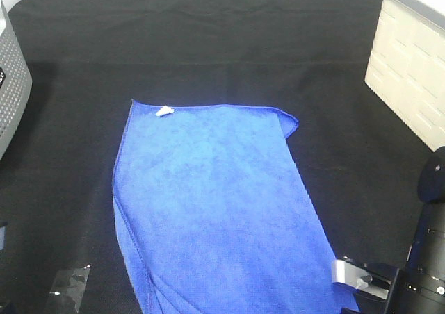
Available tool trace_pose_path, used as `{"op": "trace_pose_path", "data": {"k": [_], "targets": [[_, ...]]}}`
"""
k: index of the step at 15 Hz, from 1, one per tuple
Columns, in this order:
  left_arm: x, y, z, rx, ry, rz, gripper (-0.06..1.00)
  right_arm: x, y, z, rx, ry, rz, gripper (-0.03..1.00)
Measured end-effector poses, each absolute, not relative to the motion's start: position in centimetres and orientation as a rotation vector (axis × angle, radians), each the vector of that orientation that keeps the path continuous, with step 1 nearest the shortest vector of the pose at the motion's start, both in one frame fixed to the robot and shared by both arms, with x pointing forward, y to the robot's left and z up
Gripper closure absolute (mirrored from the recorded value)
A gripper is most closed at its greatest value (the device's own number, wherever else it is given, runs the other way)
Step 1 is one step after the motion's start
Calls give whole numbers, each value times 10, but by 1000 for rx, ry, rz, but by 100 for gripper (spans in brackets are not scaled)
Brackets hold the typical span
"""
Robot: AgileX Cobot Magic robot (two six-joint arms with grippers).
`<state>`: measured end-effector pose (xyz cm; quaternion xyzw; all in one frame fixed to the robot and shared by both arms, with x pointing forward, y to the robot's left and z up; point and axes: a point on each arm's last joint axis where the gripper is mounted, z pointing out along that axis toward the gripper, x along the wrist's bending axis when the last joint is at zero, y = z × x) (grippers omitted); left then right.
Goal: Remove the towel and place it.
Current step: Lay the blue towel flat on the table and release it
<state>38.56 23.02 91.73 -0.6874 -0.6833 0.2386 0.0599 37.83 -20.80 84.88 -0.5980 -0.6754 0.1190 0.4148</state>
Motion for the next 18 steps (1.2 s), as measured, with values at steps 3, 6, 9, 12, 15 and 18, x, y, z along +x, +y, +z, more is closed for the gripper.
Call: {"op": "trace_pose_path", "data": {"k": [3,6,9,12,15,18], "targets": [[386,230,917,-2081,-2069,722,77,378,-207,852,-1504,-1695,285,27],[386,230,917,-2078,-2073,726,56,380,-206,869,-1519,-1738,215,26],[385,229,918,-2072,-2080,739,39,379,-206,903,-1533,-1829,67,26],[385,229,920,-2085,-2089,734,37,370,-211,941,-1598,-1938,-84,26],[384,229,929,-2132,-2114,706,37,364,-218,965,-1667,-2053,-168,26],[397,226,953,-2263,-2169,614,37,381,-219,993,-1704,-2186,-275,26]]}}
